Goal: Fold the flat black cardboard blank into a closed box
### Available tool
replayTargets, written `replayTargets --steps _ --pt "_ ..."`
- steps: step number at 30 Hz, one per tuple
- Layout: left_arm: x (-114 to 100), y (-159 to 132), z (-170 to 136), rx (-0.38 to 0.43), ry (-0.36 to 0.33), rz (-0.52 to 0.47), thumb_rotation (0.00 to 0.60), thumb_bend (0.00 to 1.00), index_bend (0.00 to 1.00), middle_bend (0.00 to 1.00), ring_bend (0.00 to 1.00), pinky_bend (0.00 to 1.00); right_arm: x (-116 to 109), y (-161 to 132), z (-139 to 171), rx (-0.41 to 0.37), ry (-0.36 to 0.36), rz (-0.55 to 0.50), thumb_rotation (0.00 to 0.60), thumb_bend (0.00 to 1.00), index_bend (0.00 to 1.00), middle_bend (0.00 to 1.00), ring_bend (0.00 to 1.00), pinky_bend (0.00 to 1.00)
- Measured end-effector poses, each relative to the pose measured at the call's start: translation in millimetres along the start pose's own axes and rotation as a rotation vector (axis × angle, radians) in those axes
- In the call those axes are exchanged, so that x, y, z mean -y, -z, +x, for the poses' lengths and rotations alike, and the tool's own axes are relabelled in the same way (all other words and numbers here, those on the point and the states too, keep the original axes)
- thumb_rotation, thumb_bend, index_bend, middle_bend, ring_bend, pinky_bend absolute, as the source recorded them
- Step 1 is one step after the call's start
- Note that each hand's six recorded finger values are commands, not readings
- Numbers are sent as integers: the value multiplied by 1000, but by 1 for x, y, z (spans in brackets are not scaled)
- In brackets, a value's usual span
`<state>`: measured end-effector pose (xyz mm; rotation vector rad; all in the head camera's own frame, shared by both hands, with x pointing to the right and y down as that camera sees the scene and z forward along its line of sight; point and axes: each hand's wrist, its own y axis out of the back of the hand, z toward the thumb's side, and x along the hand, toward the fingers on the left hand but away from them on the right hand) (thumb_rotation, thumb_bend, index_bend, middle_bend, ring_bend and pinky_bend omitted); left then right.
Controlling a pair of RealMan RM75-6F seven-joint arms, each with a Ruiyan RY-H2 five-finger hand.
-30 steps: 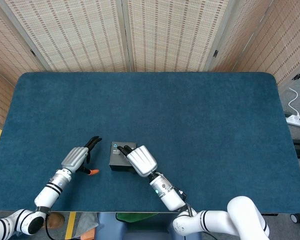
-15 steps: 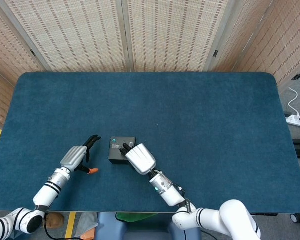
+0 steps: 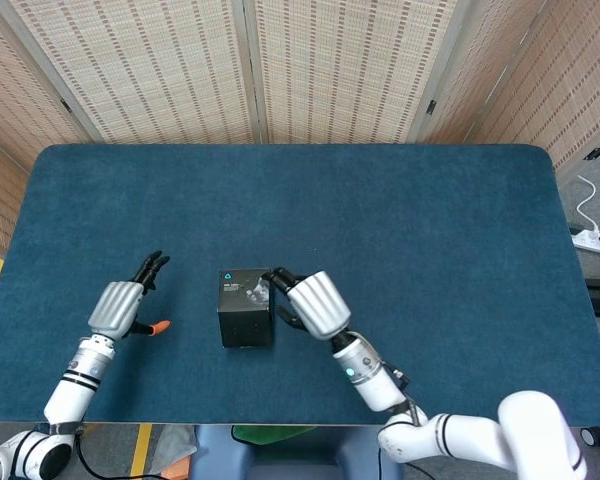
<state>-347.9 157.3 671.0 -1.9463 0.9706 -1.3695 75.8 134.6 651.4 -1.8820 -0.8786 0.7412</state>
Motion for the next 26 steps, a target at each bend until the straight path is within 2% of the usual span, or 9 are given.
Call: replayTargets --steps 2,3,6,9,12,15,20,26 --pt "-11 8 -6 -28 -64 54 600 181 56 101 282 464 -18 20 14 37 5 10 600 273 248 347 485 884" --pt "-16 12 -10 -42 -92 76 600 180 62 107 268 433 -25 29 20 55 2 15 600 278 228 330 377 734" --pt "-33 25 -26 -96 -182 137 600 180 80 115 227 356 -51 57 47 116 -20 29 600 285 186 267 206 431" --pt "-45 39 -48 -146 -236 181 600 179 86 115 196 318 -74 87 79 180 -60 65 600 287 96 162 75 271" --pt "-51 47 -71 -169 -246 201 600 179 86 107 165 281 -96 116 120 249 -112 98 600 287 30 104 12 218" --pt "-52 52 -94 -184 -251 205 600 180 86 84 130 241 -112 136 161 316 -136 92 600 287 10 88 0 205" --pt "-50 59 -132 -208 -259 198 600 180 80 79 116 210 -131 156 232 445 -119 35 600 290 1 84 0 181" --pt "-48 65 -171 -242 -224 188 600 180 65 65 97 181 -155 167 290 532 -64 65 600 301 0 83 0 157"
